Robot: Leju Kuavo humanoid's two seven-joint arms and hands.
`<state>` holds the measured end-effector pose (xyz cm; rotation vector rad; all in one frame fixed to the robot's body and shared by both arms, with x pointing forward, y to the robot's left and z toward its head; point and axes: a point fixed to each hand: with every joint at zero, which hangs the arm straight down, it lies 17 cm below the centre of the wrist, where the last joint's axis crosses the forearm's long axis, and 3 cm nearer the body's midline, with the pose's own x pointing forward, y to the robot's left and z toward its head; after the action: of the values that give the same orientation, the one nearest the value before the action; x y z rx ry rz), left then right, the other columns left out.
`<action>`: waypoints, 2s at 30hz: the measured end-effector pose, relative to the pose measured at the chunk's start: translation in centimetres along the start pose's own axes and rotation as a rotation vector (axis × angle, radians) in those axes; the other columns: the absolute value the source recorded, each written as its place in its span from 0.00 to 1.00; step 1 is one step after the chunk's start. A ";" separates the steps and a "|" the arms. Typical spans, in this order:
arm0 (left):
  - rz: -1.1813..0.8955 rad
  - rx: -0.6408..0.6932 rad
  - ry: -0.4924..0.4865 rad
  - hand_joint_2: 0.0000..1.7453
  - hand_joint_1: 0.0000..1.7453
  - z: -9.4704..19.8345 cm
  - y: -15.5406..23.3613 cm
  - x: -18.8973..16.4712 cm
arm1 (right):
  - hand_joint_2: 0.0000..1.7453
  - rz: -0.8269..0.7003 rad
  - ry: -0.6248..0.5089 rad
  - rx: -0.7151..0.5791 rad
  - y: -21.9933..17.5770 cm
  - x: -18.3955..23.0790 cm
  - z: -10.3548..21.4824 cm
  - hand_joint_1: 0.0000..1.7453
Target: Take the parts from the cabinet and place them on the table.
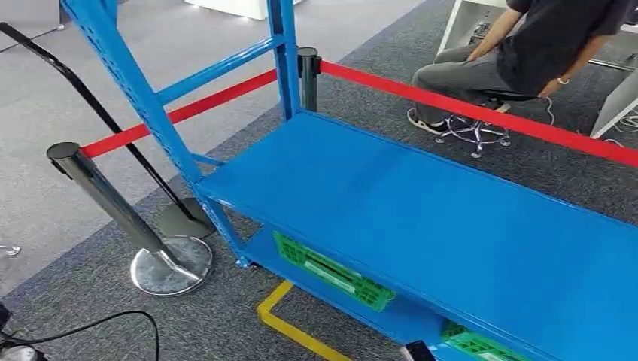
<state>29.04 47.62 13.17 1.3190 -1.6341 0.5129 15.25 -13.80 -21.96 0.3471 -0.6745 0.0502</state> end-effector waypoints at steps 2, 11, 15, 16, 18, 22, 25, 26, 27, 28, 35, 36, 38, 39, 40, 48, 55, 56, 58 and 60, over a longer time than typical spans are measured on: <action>0.000 0.000 -0.001 1.00 1.00 0.0 0.0 0.0 | 1.00 0.001 -0.003 0.000 0.0 0.2 -0.1 0.00; 0.004 0.006 -0.013 1.00 1.00 -0.4 0.1 0.4 | 1.00 -0.016 -0.008 0.013 0.8 0.4 -0.2 0.00; 0.004 0.007 -0.011 1.00 1.00 -0.4 0.1 0.4 | 1.00 -0.008 -0.007 0.007 0.7 0.3 -0.2 0.00; 0.004 0.007 -0.011 1.00 1.00 -0.4 0.1 0.4 | 1.00 -0.006 -0.007 0.003 0.4 0.3 -0.2 0.00; 0.004 0.006 -0.010 1.00 1.00 -0.3 0.0 0.4 | 1.00 -0.008 -0.009 0.004 0.4 0.4 -0.2 0.00; 0.004 0.006 -0.011 1.00 1.00 -0.4 0.1 0.4 | 1.00 -0.022 -0.006 0.013 0.6 0.4 -0.2 0.00; 0.004 0.006 -0.009 1.00 1.00 -0.3 0.0 0.4 | 1.00 -0.019 -0.008 0.010 0.6 0.4 -0.2 0.00; 0.004 0.006 -0.010 1.00 1.00 -0.3 0.0 0.4 | 1.00 -0.017 -0.011 0.010 0.6 0.5 -0.2 0.00; 0.003 0.006 -0.009 1.00 1.00 -0.3 0.1 0.3 | 1.00 -0.018 -0.008 0.011 0.6 0.4 -0.2 0.00; 0.002 0.006 -0.009 1.00 1.00 -0.3 0.1 0.3 | 1.00 -0.022 -0.006 0.012 0.6 0.3 -0.1 0.00; 0.000 0.004 -0.011 1.00 1.00 -0.3 0.1 0.4 | 1.00 -0.016 -0.010 0.013 0.6 0.3 -0.1 0.00; 0.000 0.004 -0.011 1.00 1.00 -0.3 0.1 0.4 | 1.00 -0.015 -0.010 0.012 0.6 0.3 -0.1 0.00; 0.000 0.004 -0.011 1.00 1.00 -0.3 0.1 0.4 | 1.00 -0.014 -0.010 0.011 0.6 0.3 -0.1 0.00; 0.000 0.004 -0.012 1.00 1.00 -0.3 0.1 0.4 | 1.00 -0.014 -0.010 0.011 0.6 0.3 -0.1 0.00; 0.000 0.004 -0.011 1.00 1.00 -0.3 0.1 0.3 | 1.00 -0.014 -0.010 0.011 0.6 0.3 -0.1 0.00; -0.001 0.004 -0.012 1.00 1.00 -0.3 0.1 0.4 | 1.00 -0.024 -0.007 0.015 0.7 0.3 -0.1 0.00; -0.002 0.004 -0.014 1.00 1.00 -0.3 0.1 0.4 | 1.00 -0.021 -0.003 0.015 0.7 0.3 -0.2 0.00; -0.002 0.003 -0.015 1.00 1.00 -0.3 0.0 0.5 | 1.00 -0.019 -0.004 0.014 0.7 0.4 -0.2 0.00; -0.002 0.003 -0.014 1.00 1.00 -0.3 0.0 0.4 | 1.00 -0.016 -0.003 0.012 0.6 0.3 -0.2 0.00; -0.002 0.002 -0.015 1.00 1.00 -0.3 0.0 0.4 | 1.00 -0.017 0.000 0.011 0.6 0.1 -0.1 0.00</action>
<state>29.14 47.62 13.67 1.3292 -1.6441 0.5050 15.27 -13.17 -21.78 0.3634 -0.6714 0.0381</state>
